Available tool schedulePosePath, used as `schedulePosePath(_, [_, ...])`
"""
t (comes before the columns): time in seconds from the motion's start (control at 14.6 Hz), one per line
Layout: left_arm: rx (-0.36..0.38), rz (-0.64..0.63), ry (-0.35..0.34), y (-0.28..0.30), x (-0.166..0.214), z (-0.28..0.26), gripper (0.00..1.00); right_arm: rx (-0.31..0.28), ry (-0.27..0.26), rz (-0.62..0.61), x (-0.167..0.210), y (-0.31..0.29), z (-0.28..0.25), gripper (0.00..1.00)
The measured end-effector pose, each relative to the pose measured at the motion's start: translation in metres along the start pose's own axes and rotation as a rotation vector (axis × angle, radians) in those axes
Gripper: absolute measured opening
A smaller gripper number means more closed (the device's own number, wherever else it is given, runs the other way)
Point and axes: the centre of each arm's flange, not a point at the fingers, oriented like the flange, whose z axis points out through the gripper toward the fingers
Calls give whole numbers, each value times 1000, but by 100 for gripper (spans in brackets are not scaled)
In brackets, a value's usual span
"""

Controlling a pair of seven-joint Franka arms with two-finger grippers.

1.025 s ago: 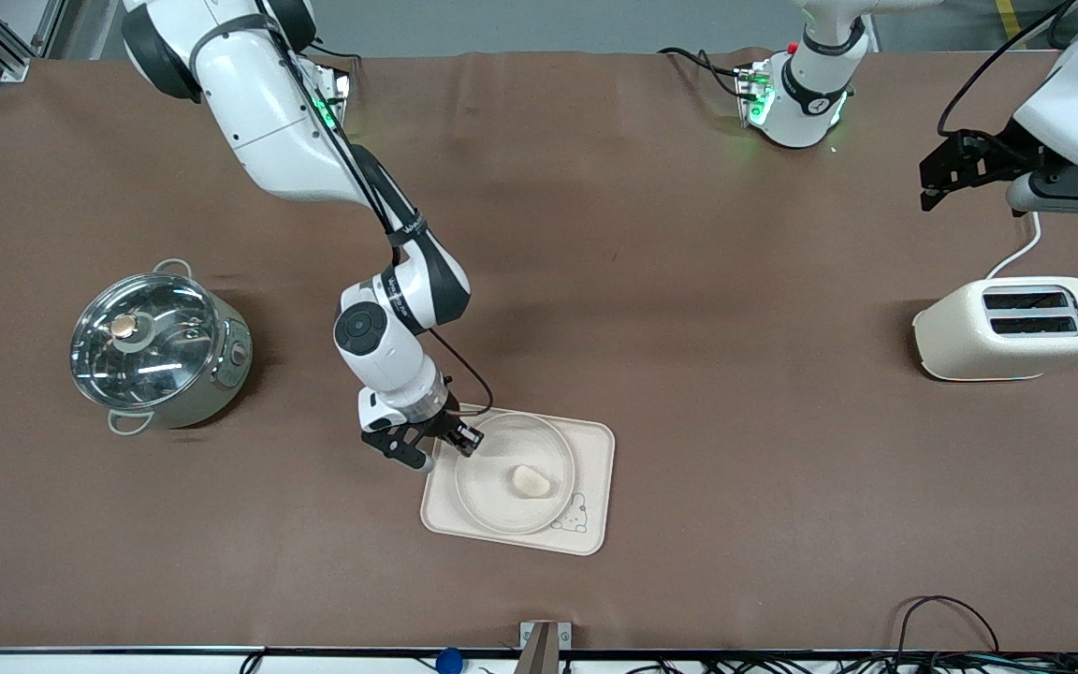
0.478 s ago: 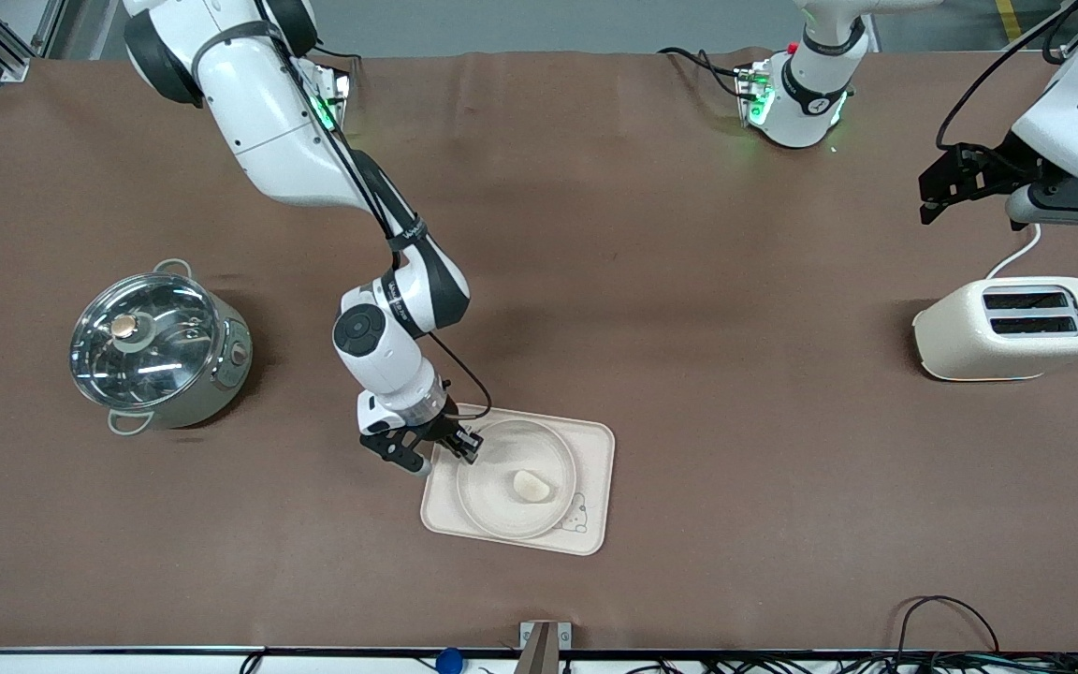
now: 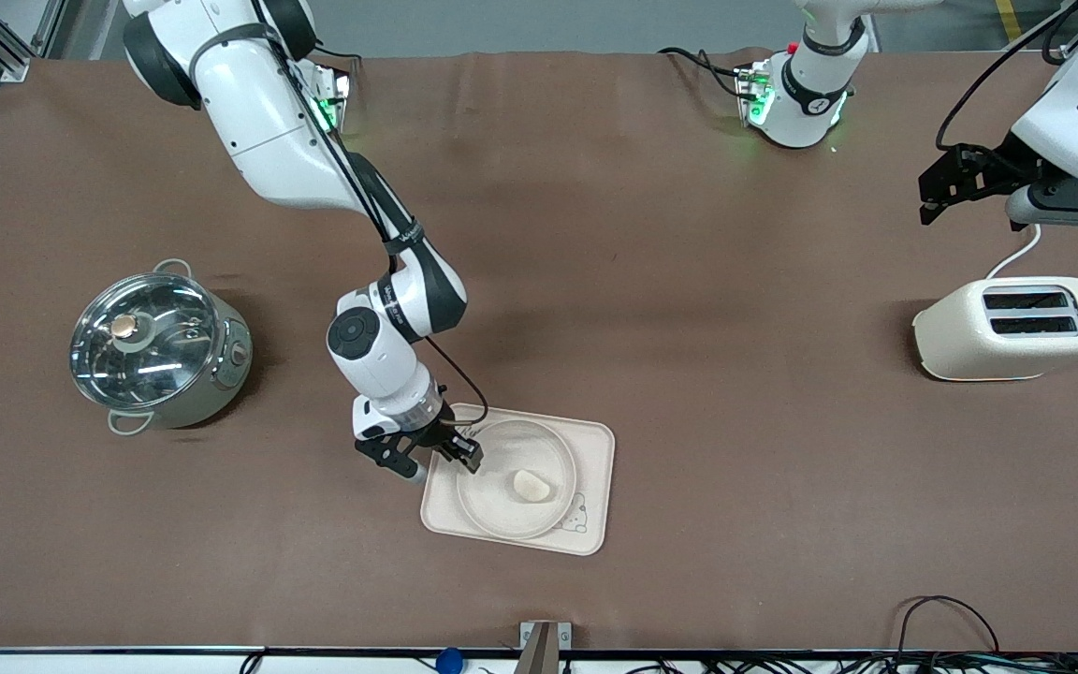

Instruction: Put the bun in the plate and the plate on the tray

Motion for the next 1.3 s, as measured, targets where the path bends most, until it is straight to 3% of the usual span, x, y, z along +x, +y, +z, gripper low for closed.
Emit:
schedulePosePath(0.2, [-2, 0, 2, 0, 5, 6, 100, -21, -36, -3, 6, -16, -30, 65])
schedulePosePath(0.48, [-2, -8, 1, -5, 7, 8, 100, -42, -66, 12, 42, -26, -112, 100])
schedulePosePath(0.82, [-2, -25, 5, -14, 6, 6, 100, -148, -164, 17, 100, 12, -221, 100])
schedulePosePath(1.09, [-1, -26, 15, -14, 6, 1, 100, -186, -239, -180, 174, 105, -332, 100])
schedulePosePath(1.3, [-1, -25, 16, -14, 6, 1, 100, -259, -235, -237, 207, 177, -406, 100])
